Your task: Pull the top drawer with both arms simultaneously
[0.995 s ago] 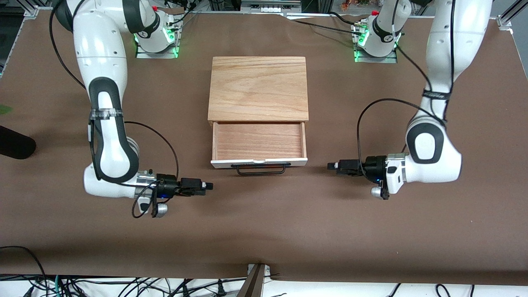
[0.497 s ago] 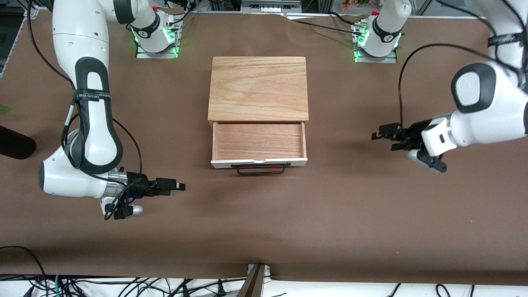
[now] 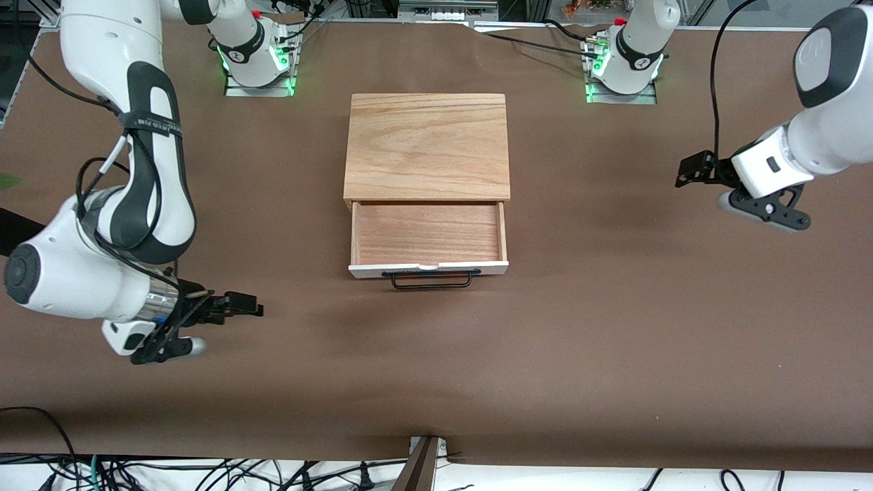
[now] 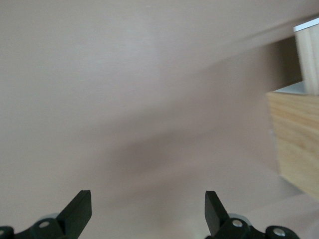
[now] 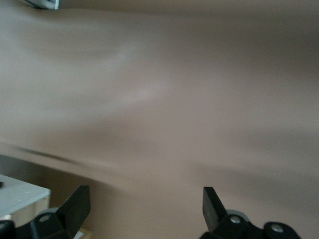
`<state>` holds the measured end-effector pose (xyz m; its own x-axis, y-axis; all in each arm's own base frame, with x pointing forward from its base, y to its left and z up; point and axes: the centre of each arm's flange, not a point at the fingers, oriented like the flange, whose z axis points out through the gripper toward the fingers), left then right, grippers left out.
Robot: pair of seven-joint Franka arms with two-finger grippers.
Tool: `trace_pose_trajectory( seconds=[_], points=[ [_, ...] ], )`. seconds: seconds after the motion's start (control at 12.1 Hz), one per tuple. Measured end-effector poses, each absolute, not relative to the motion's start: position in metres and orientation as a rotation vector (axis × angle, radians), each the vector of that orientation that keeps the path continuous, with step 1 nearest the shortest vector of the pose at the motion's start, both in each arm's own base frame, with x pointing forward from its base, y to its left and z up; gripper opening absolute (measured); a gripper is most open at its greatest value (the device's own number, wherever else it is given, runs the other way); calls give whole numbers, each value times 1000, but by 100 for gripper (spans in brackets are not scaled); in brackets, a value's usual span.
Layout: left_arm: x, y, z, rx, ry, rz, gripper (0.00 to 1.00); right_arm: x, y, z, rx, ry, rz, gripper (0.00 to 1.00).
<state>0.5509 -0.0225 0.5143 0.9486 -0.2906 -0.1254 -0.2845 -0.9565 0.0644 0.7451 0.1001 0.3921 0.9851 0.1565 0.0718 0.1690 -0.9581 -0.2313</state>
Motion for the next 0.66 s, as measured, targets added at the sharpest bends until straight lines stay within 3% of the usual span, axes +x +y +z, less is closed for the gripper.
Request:
trace_pose_trajectory(
  seconds=[0.25, 0.41, 0.66],
  points=[
    [552, -11, 553, 3196, -513, -144, 100, 733, 83, 457, -3047, -331, -107, 100],
    [548, -12, 558, 3193, -510, -193, 100, 711, 54, 512, -3100, -320, -75, 100],
    [537, -18, 557, 3138, -327, -302, 100, 672, -17, 596, -3137, -208, -157, 100]
  ],
)
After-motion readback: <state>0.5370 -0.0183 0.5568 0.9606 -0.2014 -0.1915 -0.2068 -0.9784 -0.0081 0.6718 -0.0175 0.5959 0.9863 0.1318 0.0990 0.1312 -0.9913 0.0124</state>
